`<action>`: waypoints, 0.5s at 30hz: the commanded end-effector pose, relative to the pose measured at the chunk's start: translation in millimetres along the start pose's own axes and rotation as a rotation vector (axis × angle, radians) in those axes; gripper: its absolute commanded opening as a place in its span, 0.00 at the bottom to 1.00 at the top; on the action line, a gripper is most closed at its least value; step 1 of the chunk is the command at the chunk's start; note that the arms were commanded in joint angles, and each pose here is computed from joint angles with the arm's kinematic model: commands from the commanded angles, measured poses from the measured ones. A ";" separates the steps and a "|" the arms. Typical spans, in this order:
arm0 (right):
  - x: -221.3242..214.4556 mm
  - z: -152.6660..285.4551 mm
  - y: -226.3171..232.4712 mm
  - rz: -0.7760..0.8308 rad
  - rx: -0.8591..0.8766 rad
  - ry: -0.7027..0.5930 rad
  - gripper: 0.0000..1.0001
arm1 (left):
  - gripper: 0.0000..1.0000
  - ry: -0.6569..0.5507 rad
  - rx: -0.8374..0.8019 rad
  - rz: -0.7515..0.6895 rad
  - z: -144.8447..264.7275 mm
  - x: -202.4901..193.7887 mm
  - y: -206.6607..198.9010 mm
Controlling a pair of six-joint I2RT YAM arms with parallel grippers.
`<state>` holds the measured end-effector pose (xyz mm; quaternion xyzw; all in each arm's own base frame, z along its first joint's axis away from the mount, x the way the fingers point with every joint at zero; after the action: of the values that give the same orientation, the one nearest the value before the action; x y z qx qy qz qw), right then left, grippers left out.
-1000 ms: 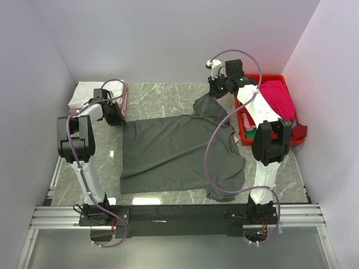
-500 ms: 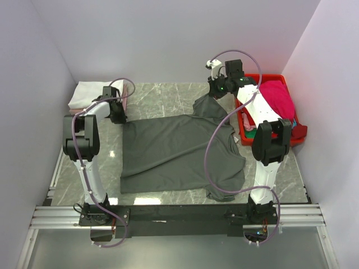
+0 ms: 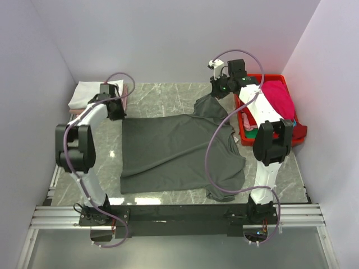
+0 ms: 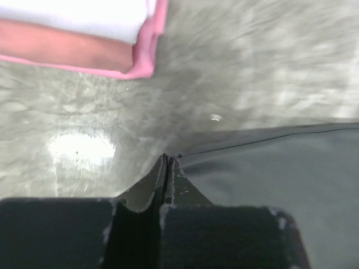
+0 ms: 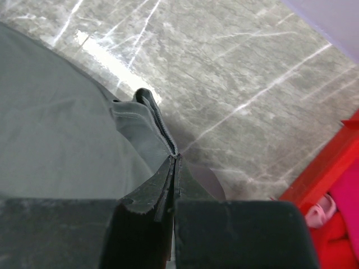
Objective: Fold and stack the t-shirts
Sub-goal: Flatten the tshirt out
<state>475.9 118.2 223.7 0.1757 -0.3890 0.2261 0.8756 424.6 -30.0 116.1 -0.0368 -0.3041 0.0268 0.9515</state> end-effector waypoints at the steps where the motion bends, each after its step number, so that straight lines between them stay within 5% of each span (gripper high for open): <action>1: 33.7 46.8 3.6 0.064 -0.041 -0.115 0.00 | 0.00 -0.252 -0.077 -0.012 64.5 45.5 -14.2; 7: 59.5 105.4 25.3 0.126 -0.043 -0.215 0.00 | 0.00 -0.468 -0.196 -0.012 138.2 55.6 -29.2; 15: 113.2 257.4 78.3 0.262 -0.101 -0.512 0.00 | 0.00 -0.847 -0.291 -0.015 277.7 72.5 -41.3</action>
<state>389.8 96.2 409.2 0.1430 -0.5505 0.2566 0.7814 348.8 -45.6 324.1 -0.1245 -0.5853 -0.0015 0.8012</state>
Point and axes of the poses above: each gripper's point midway between its finger pads, its own z axis back along the fingers, its own y axis along the line the jaws close on, x = y × z, the point moved 6 cm from there along z, back along the fingers, and after that the axes turned 11 degrees about -z, right-handed, at the moved point
